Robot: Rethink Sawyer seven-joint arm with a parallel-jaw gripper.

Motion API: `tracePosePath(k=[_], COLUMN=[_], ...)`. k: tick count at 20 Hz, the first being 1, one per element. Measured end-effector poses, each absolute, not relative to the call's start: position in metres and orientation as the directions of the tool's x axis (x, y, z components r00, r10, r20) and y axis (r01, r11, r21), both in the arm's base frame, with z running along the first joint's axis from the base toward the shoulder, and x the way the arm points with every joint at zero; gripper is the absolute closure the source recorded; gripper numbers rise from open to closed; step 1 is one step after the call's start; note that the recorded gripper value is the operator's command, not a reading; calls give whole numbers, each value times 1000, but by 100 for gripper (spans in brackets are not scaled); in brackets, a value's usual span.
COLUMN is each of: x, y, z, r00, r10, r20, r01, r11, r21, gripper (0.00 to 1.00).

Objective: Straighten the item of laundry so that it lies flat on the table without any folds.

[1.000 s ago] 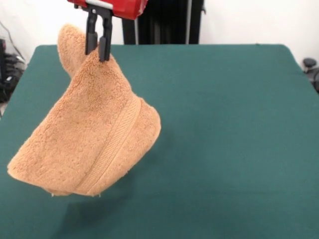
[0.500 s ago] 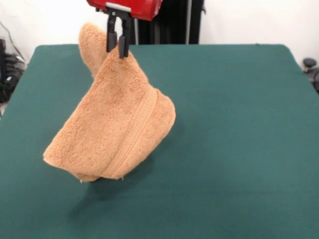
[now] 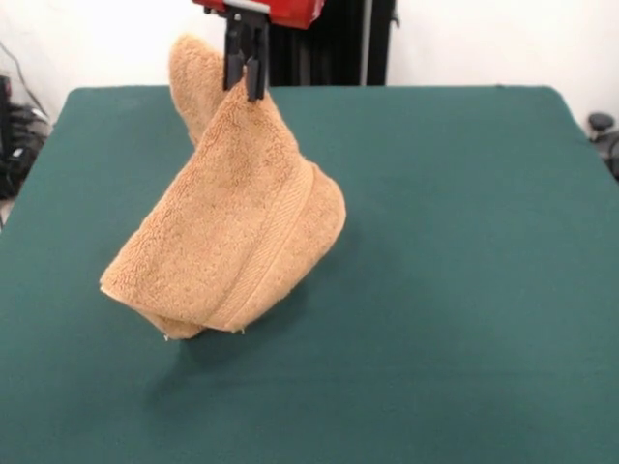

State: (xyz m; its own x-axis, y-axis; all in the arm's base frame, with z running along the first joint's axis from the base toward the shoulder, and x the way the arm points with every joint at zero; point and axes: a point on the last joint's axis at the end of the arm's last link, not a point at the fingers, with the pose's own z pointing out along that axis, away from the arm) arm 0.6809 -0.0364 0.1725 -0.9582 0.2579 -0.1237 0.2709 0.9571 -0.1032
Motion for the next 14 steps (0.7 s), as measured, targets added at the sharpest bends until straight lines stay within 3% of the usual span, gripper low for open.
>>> tracePosePath(k=[12,13,14], x=[690,690,690], y=[0,4,5], z=[159,159,159], r00=[-945,-946,-946], r10=[169,163,162], r20=[-280,-281,-281], r01=[204,198,197], r11=[974,975,975], r21=[-101,-101,-101], gripper=[100,0,0])
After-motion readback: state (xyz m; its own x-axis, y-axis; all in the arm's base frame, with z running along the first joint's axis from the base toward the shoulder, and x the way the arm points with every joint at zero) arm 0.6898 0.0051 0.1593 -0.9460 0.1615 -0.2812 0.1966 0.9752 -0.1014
